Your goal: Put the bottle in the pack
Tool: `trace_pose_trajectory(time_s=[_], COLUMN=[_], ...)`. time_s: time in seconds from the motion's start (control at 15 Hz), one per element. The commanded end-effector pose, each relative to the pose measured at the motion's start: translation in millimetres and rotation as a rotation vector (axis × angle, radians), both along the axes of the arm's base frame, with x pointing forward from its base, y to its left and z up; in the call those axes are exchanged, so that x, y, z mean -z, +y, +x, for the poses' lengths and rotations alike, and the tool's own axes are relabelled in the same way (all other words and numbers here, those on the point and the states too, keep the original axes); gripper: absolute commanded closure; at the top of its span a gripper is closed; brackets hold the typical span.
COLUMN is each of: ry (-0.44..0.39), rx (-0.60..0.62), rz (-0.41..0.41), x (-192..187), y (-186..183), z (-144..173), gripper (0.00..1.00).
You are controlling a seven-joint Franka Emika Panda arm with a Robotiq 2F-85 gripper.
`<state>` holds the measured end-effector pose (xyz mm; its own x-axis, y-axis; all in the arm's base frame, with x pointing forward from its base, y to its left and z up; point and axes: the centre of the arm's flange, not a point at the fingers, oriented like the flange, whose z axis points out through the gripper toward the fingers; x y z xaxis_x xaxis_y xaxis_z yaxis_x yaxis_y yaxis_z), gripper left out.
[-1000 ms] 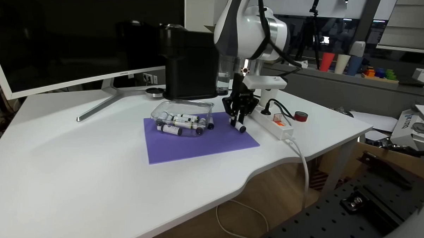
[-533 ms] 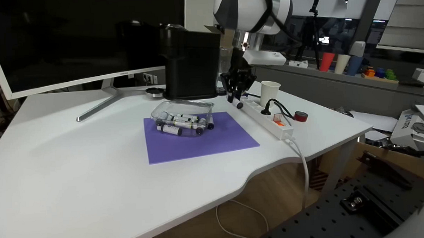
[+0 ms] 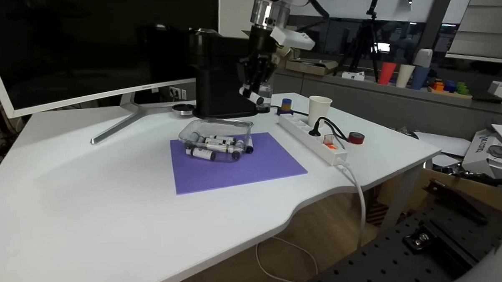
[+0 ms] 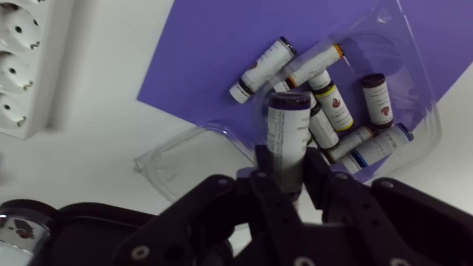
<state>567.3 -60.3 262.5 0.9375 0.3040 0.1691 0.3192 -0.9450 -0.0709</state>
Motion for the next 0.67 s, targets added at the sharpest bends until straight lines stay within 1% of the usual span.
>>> trace_pose_trajectory(time_s=[0.0,0.13,0.33,0.6], ry=[0.001,0.014,0.057,0.127], rx=[-0.121,-0.176,-0.236,-0.264], rz=[0.032,0.051,0.070,0.097], x=[-11.8,-10.8,16.4,58.4], y=[33.5,55.4,67.1,65.4], z=[18.2,19.6,20.5,14.3], gripper=[0.93,0.93,0.93,0.93])
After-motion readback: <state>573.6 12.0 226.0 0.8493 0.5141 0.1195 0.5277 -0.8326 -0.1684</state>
